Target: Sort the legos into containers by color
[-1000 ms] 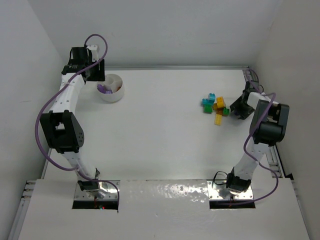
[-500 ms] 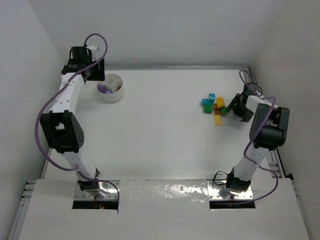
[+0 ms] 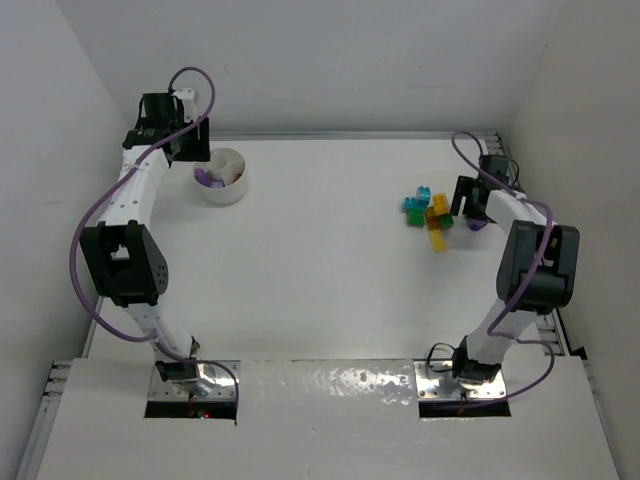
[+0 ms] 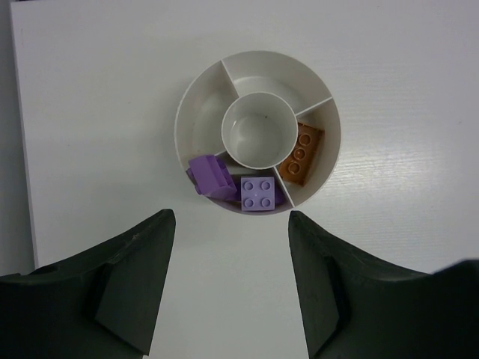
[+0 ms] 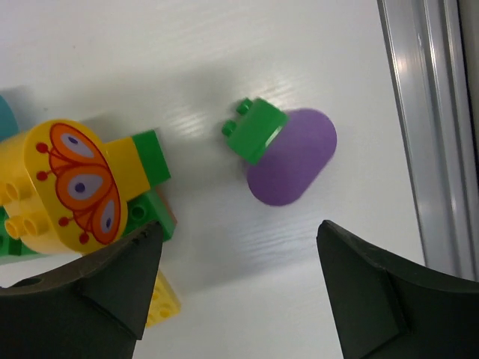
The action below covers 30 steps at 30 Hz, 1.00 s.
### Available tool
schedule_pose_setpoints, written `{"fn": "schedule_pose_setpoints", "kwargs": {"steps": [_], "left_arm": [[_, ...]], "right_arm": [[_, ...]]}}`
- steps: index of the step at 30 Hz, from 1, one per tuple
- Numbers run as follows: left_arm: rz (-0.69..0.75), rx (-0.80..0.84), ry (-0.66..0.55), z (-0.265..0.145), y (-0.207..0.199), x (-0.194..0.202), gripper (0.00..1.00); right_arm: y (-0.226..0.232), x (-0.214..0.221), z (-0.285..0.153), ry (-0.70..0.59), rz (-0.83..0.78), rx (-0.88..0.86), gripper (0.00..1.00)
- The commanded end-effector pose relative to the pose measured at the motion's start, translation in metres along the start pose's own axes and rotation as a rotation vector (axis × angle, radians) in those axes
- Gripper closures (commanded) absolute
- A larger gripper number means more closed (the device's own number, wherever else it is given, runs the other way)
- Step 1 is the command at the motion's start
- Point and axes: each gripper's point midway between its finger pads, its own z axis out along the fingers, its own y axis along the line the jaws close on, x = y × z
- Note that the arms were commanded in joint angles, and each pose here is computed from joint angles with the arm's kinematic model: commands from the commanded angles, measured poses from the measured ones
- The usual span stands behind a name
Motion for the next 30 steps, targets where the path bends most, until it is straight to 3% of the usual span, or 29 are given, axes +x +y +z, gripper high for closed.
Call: {"fn": "schedule_pose_setpoints", "kwargs": {"steps": [1, 9, 15, 20, 30], "left_arm": [[0.022, 0.011, -0.044, -0.006, -0.003, -0.017, 0.40], [0.045, 0.000, -0.026, -0.007, -0.001, -0.010, 0.40], [0.056, -0.001, -0.019, -0.006, 0.000, -0.008, 0.40], [0.060, -0.010, -0.011, -0.004, 0.001, -0.007, 0.40], [0.064, -0.013, -0.003, 0.000, 0.003, -0.005, 0.40]], "right_arm": [[-0.002, -0.038, 0.007, -0.089, -0.134, 0.030, 0.18], [0.000, -0.059, 0.019, -0.192, -0.320, 0.009, 0.14], [0.010, -0.063, 0.033, -0.194, -0.380, -0.079, 0.14], [0.023, -0.065, 0.039, -0.186, -0.406, -0.195, 0.22], [0.021, -0.055, 0.051, -0.099, -0.456, -0.262, 0.30]]}}
